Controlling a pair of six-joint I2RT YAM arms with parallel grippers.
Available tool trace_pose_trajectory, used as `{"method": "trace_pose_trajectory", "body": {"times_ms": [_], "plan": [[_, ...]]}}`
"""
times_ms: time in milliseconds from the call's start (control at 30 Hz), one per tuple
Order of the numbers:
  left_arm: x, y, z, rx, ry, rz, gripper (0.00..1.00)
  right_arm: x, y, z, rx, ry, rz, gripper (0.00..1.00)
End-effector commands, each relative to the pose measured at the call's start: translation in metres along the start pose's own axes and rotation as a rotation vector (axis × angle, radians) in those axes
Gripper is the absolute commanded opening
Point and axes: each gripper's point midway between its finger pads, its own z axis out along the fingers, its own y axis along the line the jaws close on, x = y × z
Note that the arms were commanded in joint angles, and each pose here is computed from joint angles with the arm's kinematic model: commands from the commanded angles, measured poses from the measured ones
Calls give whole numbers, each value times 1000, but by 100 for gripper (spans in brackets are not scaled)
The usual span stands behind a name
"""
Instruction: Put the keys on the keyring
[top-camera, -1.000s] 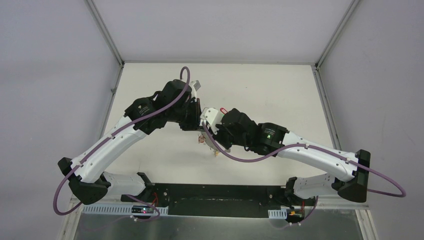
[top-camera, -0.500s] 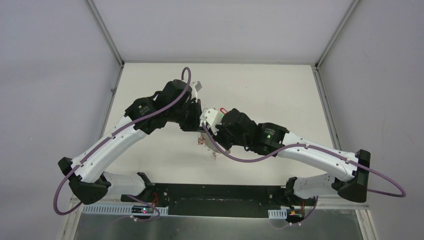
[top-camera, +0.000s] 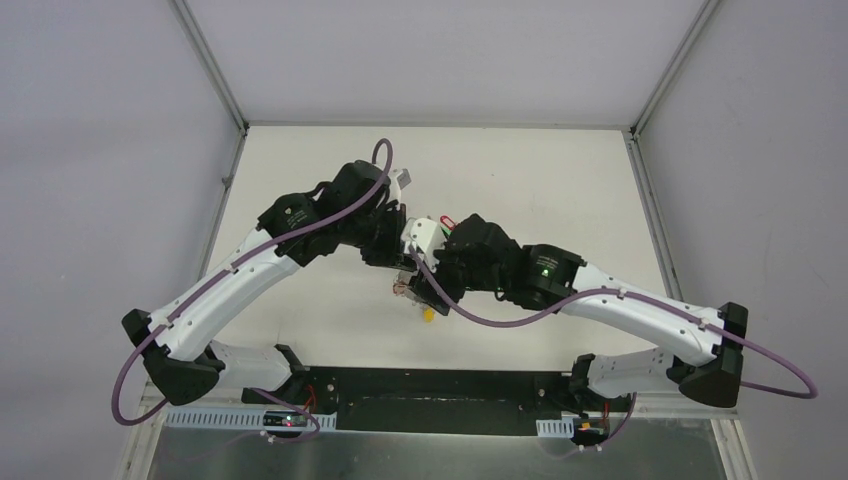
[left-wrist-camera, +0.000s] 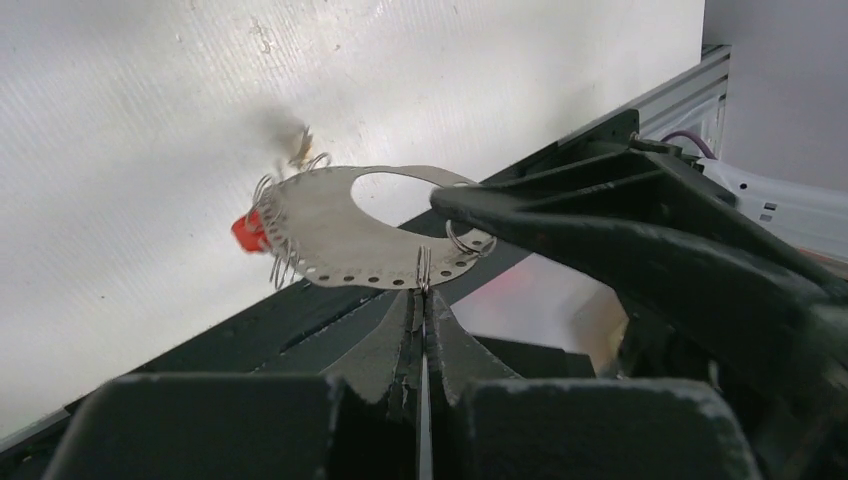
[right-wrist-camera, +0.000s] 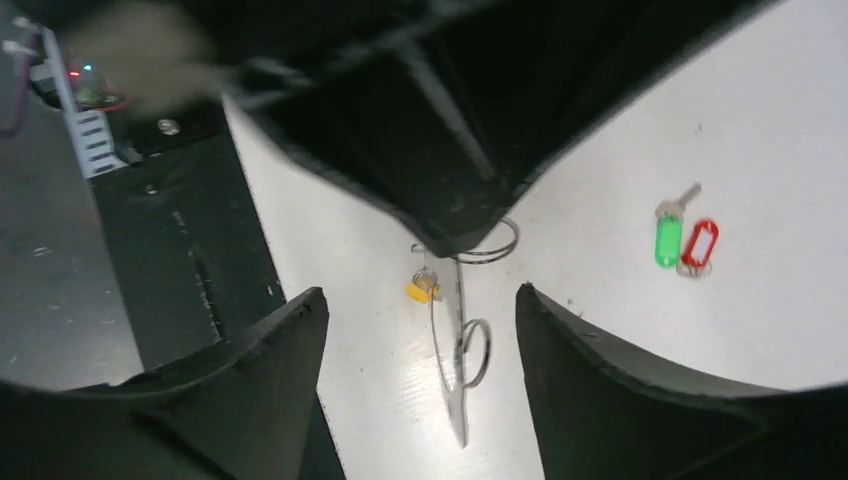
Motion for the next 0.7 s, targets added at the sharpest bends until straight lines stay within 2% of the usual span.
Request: {"method": "trace_pose_trajectory", "body": {"times_ms": [0, 167, 300, 333, 367, 667], "plan": [[-9, -11, -13, 76, -65, 120, 0, -60, 24, -38, -144, -280, -11, 75], [-15, -18, -24, 159, -156, 273, 0, -76, 21, -65, -206, -408, 43, 79], [-14, -24, -36, 244, -258, 393, 0, -83, -27, -80, -147, -524, 99, 78], [-13, -26, -40, 268, -288, 422, 0, -86, -1, -91, -341, -546, 157, 72], [-15, -31, -49, 302, -338, 456, 0, -86, 5, -98, -412, -564, 162, 70], [-3, -46, -85, 466, -540, 720, 0, -97, 6, -112, -572, -631, 140, 46]]}}
